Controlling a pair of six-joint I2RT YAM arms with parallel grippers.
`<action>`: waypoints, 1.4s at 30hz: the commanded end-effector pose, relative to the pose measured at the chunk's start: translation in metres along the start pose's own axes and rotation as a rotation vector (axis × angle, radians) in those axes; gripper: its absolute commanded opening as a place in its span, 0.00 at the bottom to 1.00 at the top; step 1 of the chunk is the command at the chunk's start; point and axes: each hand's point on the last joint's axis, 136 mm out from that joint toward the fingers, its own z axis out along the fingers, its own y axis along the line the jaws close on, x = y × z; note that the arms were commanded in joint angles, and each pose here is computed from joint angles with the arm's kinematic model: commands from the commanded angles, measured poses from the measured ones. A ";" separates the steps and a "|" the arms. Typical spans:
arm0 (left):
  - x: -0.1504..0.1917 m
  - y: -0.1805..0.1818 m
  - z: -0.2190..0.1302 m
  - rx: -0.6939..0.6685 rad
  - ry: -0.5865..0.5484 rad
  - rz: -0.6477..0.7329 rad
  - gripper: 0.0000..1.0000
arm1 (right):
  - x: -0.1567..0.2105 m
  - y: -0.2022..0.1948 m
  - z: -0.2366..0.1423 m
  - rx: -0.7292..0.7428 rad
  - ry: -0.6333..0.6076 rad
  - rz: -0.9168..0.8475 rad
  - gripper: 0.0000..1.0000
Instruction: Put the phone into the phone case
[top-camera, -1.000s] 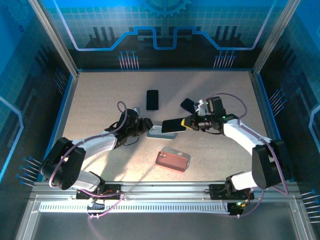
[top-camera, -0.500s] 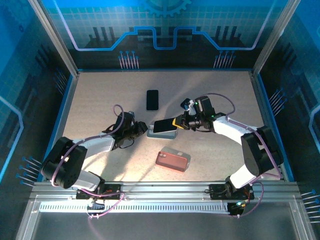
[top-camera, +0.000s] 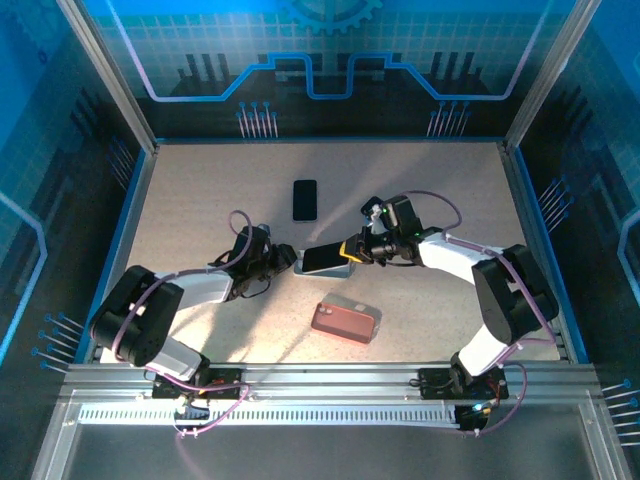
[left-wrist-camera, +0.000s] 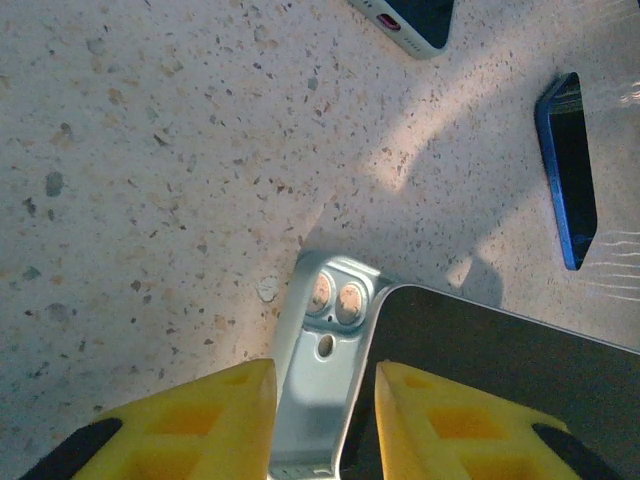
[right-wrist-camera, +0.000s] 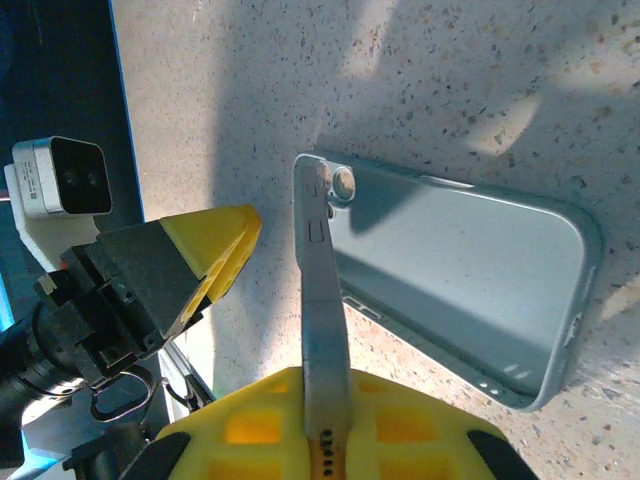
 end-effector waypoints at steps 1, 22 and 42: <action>-0.001 0.005 0.003 0.003 -0.011 -0.025 0.33 | -0.004 0.012 0.005 -0.044 -0.002 -0.021 0.00; 0.004 0.001 0.022 0.023 -0.001 -0.047 0.34 | 0.003 -0.014 0.022 0.028 0.029 0.003 0.00; 0.010 -0.009 0.028 0.042 0.009 -0.059 0.34 | 0.013 -0.021 0.054 0.035 0.077 0.016 0.00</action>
